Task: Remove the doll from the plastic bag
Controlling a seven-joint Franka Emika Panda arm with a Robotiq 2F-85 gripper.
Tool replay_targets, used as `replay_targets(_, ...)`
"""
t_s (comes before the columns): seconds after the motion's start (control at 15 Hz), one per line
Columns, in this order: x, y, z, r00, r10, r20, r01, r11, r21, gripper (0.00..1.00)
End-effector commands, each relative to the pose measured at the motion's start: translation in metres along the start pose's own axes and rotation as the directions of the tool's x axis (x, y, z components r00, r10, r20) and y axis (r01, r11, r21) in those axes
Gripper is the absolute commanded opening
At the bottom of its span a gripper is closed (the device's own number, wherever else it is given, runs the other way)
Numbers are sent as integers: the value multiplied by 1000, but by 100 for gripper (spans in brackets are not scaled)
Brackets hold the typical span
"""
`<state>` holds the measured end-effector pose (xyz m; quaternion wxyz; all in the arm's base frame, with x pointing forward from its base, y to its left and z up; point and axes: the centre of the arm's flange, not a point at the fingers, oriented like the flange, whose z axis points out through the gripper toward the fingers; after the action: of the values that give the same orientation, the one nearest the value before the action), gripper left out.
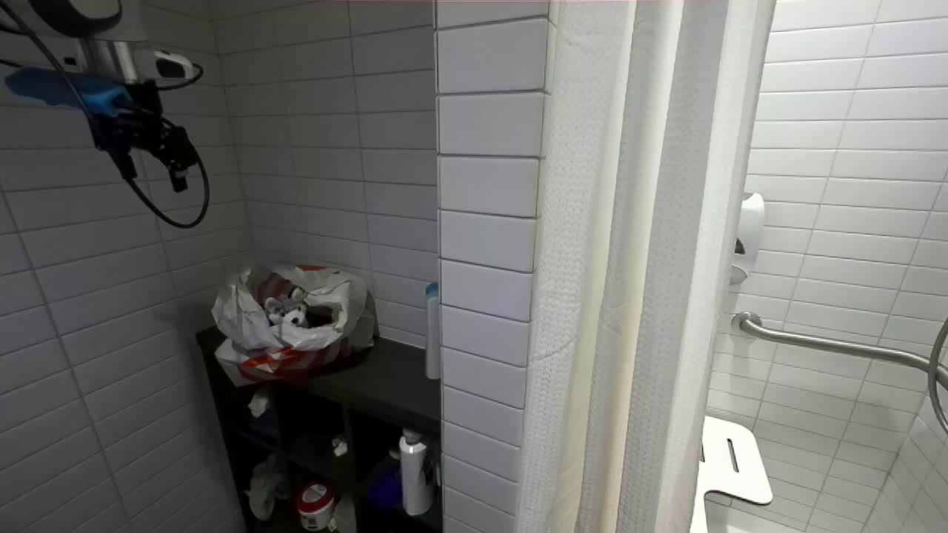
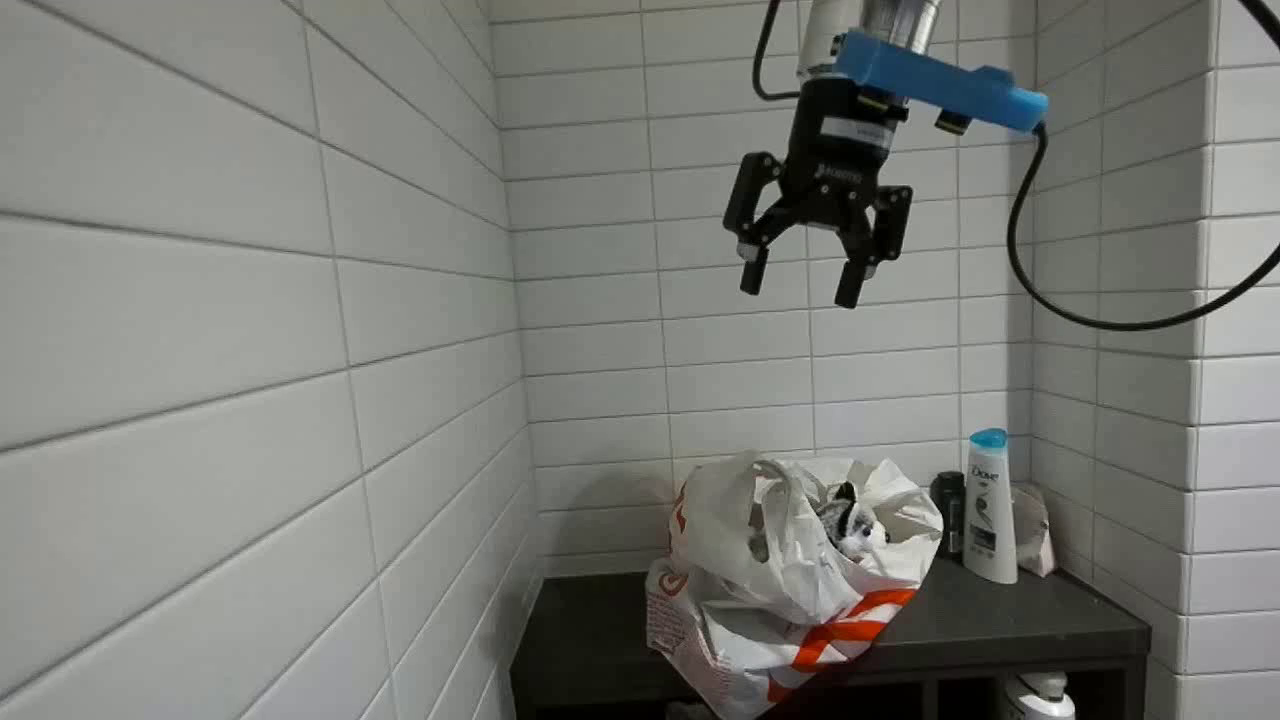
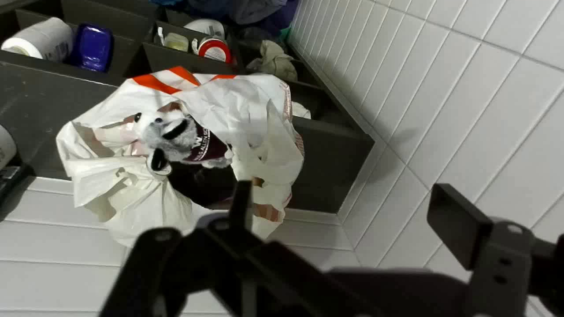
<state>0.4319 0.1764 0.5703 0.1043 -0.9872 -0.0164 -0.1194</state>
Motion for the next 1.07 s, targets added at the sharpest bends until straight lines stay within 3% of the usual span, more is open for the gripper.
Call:
replay_targets(0.0,0,0,0,1000,0,0,0,1000,0,100)
replay_targets(0.6,0,0,0,1000,0,0,0,1000,0,100)
replay_targets(1.0,5,-15,8,999,-8,-31,6,997,-74,100)
